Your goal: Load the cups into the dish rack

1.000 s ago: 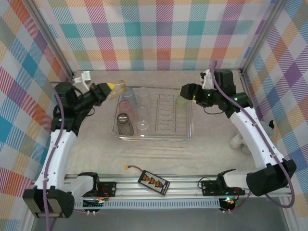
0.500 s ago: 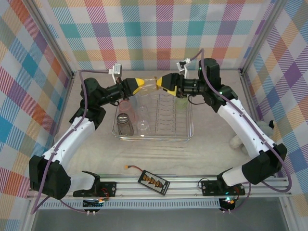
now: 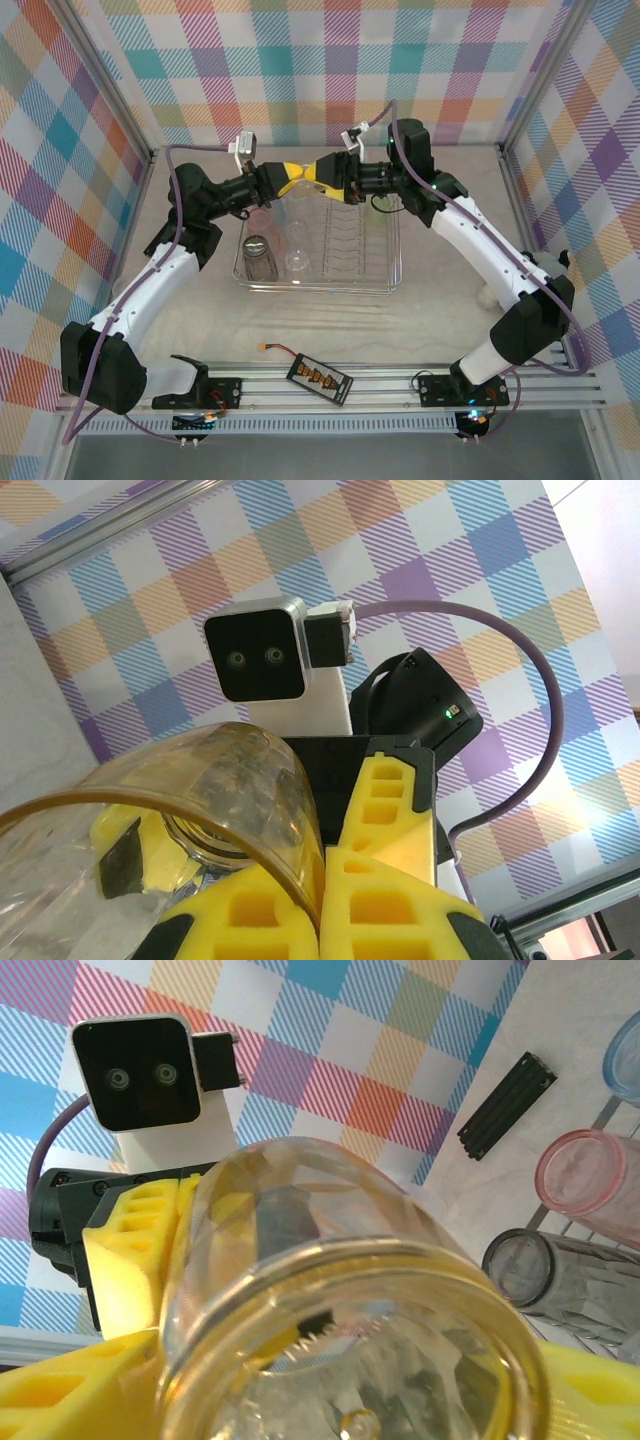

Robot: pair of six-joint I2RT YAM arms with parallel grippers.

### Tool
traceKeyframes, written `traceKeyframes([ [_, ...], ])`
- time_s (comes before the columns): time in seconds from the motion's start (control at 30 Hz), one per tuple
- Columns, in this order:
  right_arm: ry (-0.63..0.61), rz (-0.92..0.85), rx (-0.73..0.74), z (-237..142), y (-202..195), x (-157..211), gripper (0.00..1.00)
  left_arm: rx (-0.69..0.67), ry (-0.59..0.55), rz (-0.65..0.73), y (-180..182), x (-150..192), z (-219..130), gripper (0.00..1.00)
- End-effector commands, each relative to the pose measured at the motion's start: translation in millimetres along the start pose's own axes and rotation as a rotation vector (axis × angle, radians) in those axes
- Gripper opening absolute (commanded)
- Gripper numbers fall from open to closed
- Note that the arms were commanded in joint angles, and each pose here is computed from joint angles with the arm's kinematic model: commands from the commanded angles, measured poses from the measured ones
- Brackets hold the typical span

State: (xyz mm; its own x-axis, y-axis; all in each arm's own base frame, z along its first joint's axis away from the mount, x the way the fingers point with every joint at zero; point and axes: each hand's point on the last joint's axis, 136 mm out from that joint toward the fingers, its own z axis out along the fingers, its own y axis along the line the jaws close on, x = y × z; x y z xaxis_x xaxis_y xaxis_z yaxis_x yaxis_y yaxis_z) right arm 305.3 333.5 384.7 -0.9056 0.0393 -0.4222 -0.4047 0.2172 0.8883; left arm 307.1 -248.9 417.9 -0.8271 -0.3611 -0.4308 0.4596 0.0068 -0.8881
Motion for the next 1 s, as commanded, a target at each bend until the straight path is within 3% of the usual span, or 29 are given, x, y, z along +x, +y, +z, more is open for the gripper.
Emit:
traceKeyframes([
  [0.0,-0.023,-0.063,-0.072,-2.5,28.9,-10.3,0.78,0.06,0.024,0.038,-18.1,6.3,0.2,0.0],
  [0.67,-0.095,-0.121,0.082,-22.3,15.9,-16.4,0.79,0.044,0.05,0.006,-1.0,14.3,0.3,0.0],
  [0.97,-0.056,-0.089,0.027,-16.5,16.9,-12.0,0.73,0.025,0.041,-0.013,10.3,13.8,1.4,0.0],
])
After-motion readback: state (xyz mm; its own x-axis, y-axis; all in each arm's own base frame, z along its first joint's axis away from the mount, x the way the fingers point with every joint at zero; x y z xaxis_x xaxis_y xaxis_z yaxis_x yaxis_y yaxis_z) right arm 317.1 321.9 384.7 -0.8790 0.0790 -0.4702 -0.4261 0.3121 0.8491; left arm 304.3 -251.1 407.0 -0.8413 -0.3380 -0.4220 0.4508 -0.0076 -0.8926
